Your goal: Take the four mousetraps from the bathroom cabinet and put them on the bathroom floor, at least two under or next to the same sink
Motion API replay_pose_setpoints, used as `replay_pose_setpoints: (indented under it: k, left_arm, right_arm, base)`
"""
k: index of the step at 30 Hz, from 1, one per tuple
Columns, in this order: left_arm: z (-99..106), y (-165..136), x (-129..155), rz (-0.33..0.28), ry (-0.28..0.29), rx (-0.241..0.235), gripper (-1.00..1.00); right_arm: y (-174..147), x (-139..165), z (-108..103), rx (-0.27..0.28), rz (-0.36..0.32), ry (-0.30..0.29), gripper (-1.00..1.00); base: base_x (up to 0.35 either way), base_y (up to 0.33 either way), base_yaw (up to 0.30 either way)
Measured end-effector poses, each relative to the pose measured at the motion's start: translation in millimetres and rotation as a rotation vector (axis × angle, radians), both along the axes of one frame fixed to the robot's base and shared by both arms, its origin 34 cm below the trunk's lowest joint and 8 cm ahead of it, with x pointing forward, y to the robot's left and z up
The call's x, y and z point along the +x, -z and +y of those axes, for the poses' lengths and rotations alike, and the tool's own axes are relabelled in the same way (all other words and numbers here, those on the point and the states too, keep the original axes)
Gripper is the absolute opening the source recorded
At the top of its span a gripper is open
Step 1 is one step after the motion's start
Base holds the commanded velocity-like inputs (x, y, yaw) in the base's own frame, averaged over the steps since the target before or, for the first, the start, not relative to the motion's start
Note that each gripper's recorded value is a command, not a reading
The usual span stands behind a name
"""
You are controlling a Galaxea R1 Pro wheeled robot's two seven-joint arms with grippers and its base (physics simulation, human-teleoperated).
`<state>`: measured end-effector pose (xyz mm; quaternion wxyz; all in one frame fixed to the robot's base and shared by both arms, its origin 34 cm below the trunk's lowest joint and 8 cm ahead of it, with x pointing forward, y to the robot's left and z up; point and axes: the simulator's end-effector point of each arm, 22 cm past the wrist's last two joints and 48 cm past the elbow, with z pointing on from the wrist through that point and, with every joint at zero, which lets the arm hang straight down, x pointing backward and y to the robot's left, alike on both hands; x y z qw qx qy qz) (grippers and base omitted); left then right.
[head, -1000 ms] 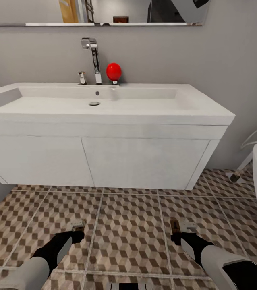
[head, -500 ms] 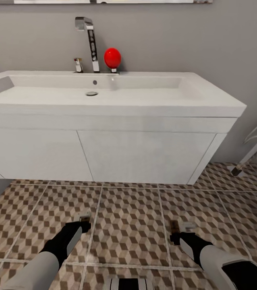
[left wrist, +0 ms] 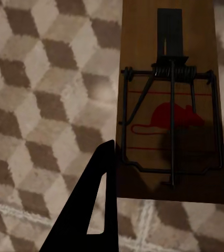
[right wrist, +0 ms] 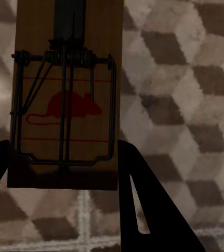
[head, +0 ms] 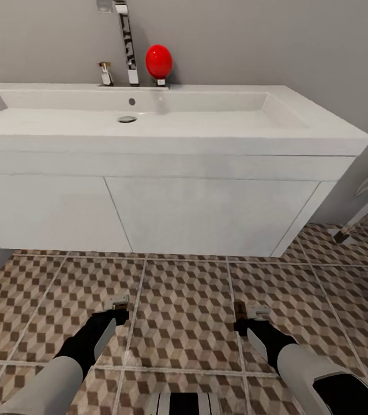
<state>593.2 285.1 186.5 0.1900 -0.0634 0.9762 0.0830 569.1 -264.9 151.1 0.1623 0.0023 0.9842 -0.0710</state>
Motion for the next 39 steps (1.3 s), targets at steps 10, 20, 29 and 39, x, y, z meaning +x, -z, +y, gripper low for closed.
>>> replay_pose_setpoints:
  k: [10,20,29,39]
  left_arm:
    - [-3.7,-0.6,1.6,-0.005,0.001,-0.005,-1.0]
    - [-3.9,0.2,2.3,-0.006,0.0,-0.005,-1.0]
    - [-3.8,18.9,-8.1,0.028,0.0,-0.005,-1.0]
    - [-3.8,27.1,-12.9,0.042,-0.001,-0.005,-1.0]
  right_arm:
    - [-15.2,29.7,-1.2,0.005,-0.067,0.002,-1.0]
    - [-13.7,29.8,1.5,0.01,-0.066,0.001,-1.0]
    - [6.1,17.1,1.8,0.01,-0.028,-0.001,-1.0]
    - [14.7,11.3,1.5,0.011,-0.012,-0.003,-1.0]
  base:
    - [0.0,0.0,0.0]
    - [0.0,0.0,0.0]
    - [0.0,0.0,0.0]
    - [0.0,0.0,0.0]
